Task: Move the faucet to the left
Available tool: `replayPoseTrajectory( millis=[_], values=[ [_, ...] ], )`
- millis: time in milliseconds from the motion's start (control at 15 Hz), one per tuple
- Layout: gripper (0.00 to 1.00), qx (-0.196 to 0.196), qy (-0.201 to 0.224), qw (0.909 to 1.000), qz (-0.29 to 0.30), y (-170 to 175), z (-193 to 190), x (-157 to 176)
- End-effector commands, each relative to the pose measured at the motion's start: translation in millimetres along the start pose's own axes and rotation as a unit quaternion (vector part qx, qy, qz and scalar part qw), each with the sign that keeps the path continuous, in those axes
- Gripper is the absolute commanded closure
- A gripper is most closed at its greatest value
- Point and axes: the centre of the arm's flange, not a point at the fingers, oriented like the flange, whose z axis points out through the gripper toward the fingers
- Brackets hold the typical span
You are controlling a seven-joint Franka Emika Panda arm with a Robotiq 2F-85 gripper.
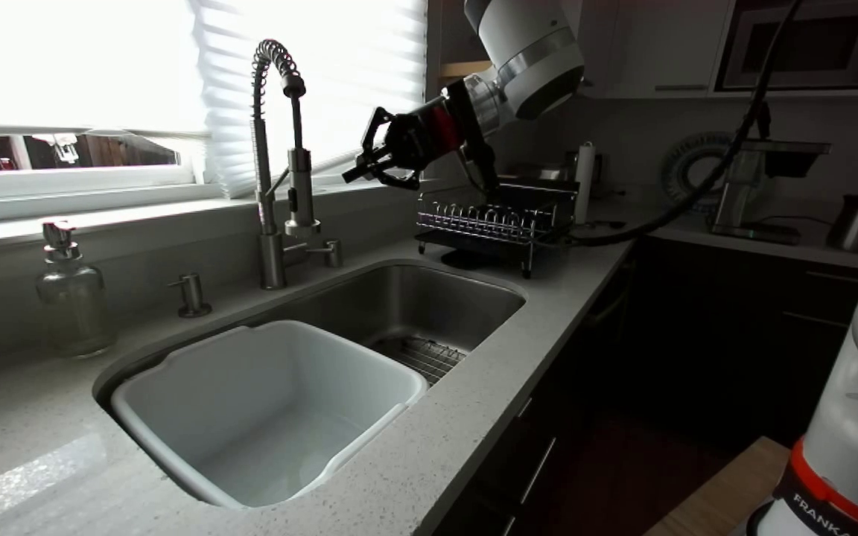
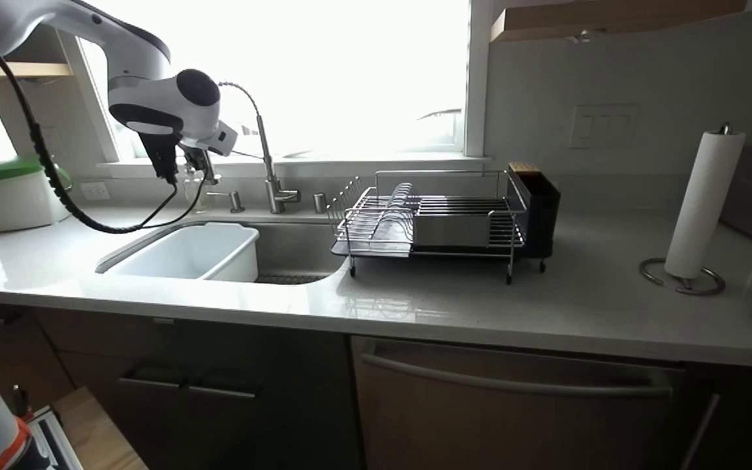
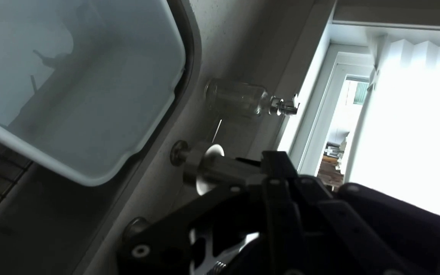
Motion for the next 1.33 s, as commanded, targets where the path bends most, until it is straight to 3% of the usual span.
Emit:
replayPoseTrajectory(
  millis=[0,800,1267],
  values=[
    [0.99,0.000,0.000,1.0000,0.000,-0.1,0.3,-0.2],
    [1.00,0.040,0.073,0.9966,0.002,7.6,53.1,37.0],
    [1.00,0.085,0.073,0.9937,0.004,2.3,81.8,43.6]
  ],
)
